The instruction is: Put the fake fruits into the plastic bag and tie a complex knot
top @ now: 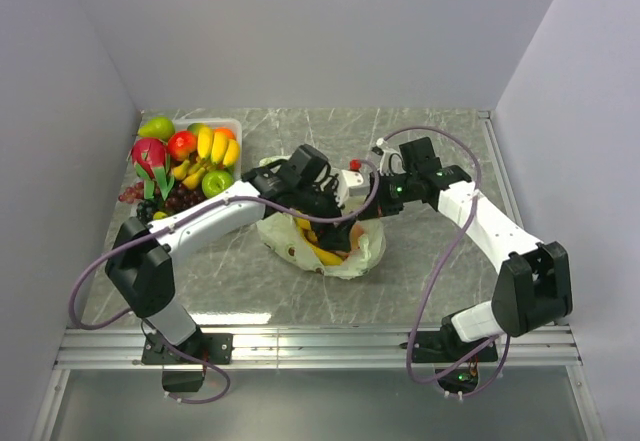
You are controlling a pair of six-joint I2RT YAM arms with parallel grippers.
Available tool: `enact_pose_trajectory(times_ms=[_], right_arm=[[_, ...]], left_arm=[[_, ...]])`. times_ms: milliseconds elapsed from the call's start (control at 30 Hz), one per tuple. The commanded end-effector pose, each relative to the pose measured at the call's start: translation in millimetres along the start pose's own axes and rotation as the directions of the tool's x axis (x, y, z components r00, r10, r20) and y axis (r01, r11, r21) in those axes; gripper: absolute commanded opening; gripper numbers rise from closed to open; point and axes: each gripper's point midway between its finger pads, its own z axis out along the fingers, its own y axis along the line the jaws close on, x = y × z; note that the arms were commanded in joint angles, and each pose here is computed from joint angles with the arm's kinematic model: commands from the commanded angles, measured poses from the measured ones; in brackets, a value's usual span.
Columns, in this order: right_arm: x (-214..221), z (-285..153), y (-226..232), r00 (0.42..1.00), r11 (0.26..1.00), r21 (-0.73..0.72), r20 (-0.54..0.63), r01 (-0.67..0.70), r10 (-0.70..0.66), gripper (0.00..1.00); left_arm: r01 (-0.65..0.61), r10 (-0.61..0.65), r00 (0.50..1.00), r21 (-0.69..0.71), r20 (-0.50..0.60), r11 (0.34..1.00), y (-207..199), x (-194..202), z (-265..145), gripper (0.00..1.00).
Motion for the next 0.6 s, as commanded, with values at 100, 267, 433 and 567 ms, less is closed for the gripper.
enact_pose_trajectory(times_ms=[100, 267, 433, 567], right_arm=[[-19, -23, 7, 0.992, 0.997, 0.010, 0.105, 0.071, -0.072, 0.00], [-12, -21, 6, 0.993, 0.998, 0.001, 0.098, 0.067, -0.067, 0.00], [-10, -14, 6, 0.996, 0.998, -0.025, 0.078, 0.055, -0.053, 0.00], [-13, -11, 6, 0.996, 0.998, -0.035, 0.072, 0.049, -0.047, 0.00]], left_arm=[[-0.053, 0.056, 0.995, -0.037, 0.083, 0.998, -19, -24, -17, 0.99], [-0.059, 0.063, 0.984, -0.026, 0.169, 0.998, -28, -38, -60, 0.99], [-0.206, 0.176, 0.951, 0.093, 0.256, 0.974, -68, -43, -82, 0.99], [-0.284, 0.246, 0.924, 0.096, 0.293, 0.954, -76, -49, -79, 0.99]])
